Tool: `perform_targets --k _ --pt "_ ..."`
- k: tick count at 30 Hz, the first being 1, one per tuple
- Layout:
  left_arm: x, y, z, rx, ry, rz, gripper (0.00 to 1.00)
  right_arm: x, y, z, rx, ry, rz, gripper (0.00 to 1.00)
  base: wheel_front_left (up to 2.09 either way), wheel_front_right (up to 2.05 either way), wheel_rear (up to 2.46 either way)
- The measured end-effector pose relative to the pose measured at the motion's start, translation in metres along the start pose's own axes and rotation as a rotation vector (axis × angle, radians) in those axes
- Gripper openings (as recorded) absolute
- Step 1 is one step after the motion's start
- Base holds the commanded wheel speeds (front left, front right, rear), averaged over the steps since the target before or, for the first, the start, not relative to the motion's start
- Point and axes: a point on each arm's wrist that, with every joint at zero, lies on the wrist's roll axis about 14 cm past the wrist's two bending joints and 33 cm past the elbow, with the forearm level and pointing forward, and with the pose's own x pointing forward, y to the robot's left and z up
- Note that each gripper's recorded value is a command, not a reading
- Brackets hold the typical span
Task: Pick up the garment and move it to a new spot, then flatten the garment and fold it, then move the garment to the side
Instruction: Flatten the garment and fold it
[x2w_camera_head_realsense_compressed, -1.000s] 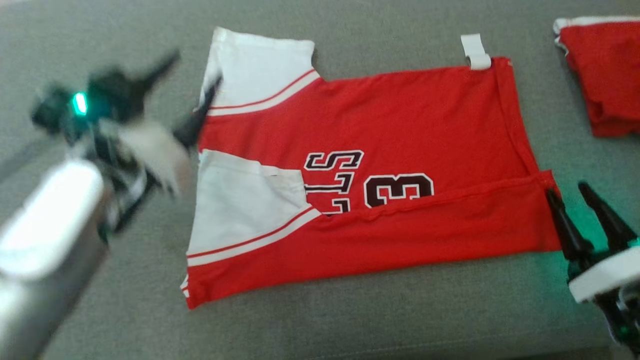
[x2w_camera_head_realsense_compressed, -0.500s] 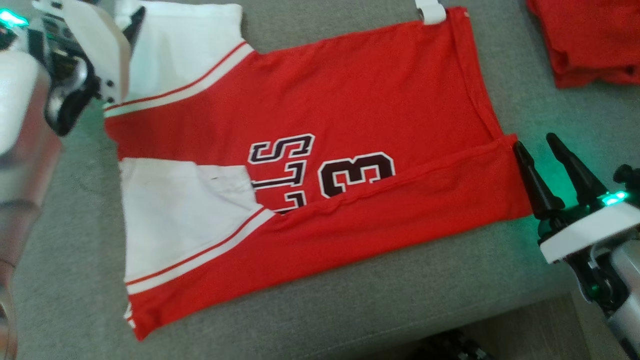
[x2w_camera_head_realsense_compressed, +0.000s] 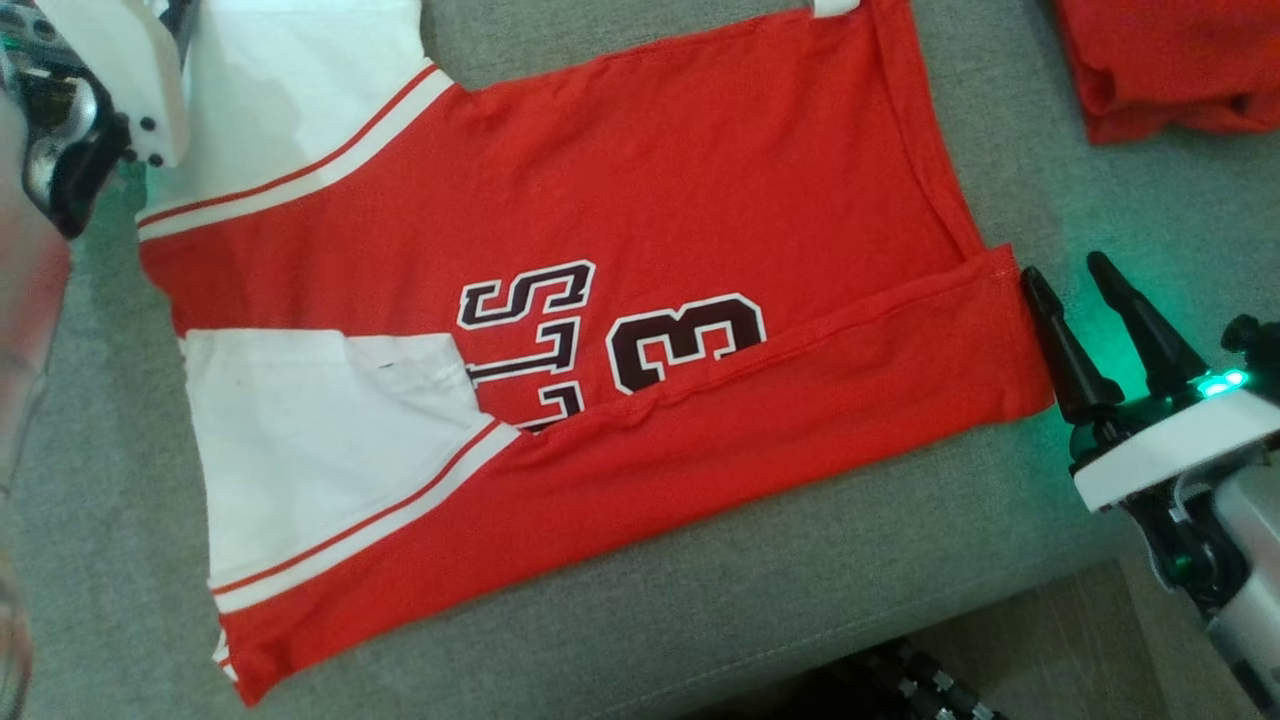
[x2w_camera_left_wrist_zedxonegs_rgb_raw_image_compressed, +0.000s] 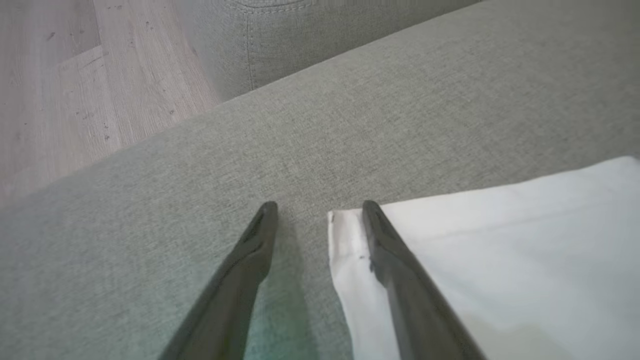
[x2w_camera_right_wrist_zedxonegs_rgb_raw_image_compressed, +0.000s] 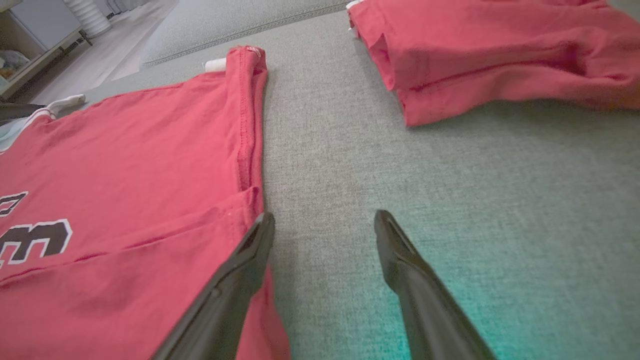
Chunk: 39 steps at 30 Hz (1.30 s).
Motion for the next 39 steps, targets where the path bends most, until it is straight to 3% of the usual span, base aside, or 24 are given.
perform_targets --k 2,3,9,16,32,39 --pt "0.000 -0.005 0.001 -0.017 -0.012 -0.017 0.11 0.001 -0.001 -0.001 -0.002 0.001 0.000 1.00 0.00 0.00 0.00" --pt "-0.001 -0.009 0.001 -0.028 -0.014 -0.028 0.01 0.002 0.000 -0.001 -0.002 0.002 0.002 1.00 0.00 0.00 0.00" --pt "-0.008 -0.015 0.003 -0.064 -0.022 -0.053 0.00 0.008 0.005 0.006 -0.015 -0.012 0.026 1.00 0.00 0.00 0.00" --pt "-0.019 -0.015 0.027 -0.022 -0.140 -0.050 0.00 0.033 0.015 0.047 -0.070 -0.099 0.070 1.00 0.00 0.00 0.00" --pt "-0.043 -0.026 0.048 0.092 -0.242 -0.089 0.00 0.128 0.065 0.078 -0.506 -0.051 0.117 1.00 0.00 0.00 0.00" --pt "-0.047 -0.023 0.045 0.102 -0.238 -0.085 0.00 0.140 0.053 0.076 -0.581 -0.002 0.048 1.00 0.00 0.00 0.00"
